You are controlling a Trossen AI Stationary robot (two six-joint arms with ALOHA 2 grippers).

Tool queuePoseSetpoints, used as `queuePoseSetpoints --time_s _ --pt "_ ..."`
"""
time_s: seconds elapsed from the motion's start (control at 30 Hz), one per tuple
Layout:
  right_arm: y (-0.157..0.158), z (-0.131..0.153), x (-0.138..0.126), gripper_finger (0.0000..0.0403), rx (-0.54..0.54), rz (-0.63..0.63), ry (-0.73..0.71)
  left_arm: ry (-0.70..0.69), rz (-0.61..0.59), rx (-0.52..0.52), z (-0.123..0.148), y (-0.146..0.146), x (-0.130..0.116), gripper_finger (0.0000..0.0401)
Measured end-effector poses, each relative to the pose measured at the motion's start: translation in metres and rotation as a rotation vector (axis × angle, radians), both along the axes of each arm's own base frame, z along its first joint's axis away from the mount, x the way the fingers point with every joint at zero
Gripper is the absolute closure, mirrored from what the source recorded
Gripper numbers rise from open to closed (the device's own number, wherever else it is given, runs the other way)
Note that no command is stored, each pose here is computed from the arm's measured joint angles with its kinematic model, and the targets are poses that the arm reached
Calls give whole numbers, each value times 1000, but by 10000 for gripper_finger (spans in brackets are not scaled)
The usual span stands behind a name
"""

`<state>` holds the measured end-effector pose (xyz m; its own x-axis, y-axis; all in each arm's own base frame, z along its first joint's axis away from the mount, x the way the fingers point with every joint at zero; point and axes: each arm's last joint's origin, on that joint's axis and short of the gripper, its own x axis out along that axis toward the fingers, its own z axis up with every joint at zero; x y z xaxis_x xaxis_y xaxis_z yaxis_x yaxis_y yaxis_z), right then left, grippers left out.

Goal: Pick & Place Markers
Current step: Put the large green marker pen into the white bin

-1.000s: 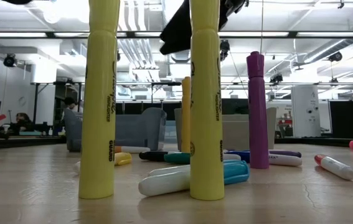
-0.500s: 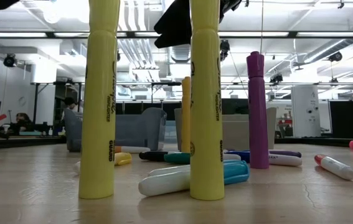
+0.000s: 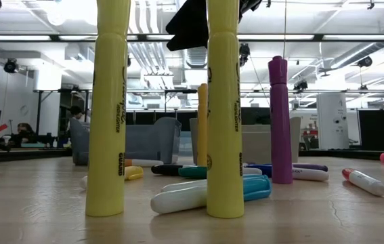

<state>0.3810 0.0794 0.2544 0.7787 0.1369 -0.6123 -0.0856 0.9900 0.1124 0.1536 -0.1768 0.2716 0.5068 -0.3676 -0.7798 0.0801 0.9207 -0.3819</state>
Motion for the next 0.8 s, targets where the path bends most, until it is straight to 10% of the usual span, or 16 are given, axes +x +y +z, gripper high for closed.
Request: queuePoseSetpoints --time_s 0.8 --pt "0 0 0 227 -1 -2 -1 41 58 -45 -27 -1 -3 238"
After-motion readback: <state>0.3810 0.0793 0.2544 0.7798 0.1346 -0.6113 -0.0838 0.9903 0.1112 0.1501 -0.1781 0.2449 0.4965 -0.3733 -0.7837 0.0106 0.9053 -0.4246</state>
